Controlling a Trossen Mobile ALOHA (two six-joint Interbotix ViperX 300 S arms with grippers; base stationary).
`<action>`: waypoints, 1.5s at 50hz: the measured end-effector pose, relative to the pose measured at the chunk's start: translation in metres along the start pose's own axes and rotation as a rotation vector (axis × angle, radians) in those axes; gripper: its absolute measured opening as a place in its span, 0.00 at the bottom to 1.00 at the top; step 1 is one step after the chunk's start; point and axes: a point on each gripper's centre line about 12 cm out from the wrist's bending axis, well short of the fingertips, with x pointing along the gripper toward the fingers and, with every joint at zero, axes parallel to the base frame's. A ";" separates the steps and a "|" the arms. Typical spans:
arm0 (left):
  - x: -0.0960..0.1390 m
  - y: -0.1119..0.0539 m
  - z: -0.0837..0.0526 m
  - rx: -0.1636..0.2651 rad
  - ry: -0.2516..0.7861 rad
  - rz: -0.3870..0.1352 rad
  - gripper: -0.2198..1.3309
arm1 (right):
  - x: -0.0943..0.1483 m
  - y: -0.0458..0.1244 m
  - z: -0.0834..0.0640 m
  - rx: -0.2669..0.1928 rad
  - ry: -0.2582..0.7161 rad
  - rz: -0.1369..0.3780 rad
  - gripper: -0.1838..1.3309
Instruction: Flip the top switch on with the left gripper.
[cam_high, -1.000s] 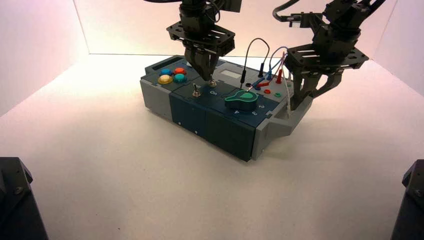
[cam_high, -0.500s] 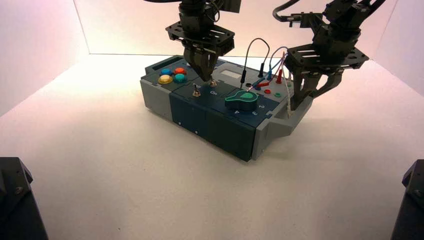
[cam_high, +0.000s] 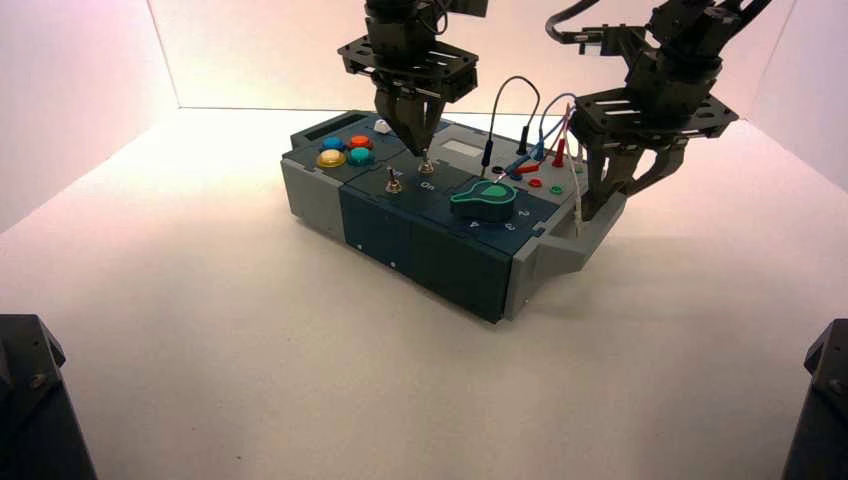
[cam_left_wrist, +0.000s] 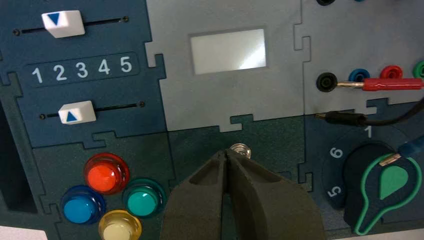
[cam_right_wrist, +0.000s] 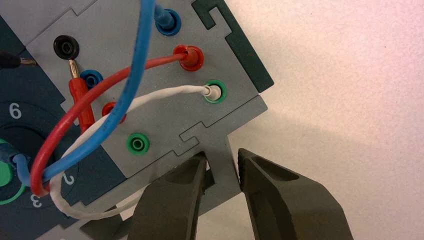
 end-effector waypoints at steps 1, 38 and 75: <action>0.000 -0.001 0.000 0.003 0.005 -0.001 0.04 | 0.000 0.000 0.000 0.001 0.002 0.001 0.58; -0.007 -0.008 0.001 0.008 0.021 -0.002 0.04 | 0.000 0.000 0.000 0.000 0.002 0.001 0.58; -0.043 -0.024 -0.007 0.078 0.024 -0.005 0.04 | -0.005 0.001 0.001 0.002 0.012 0.003 0.58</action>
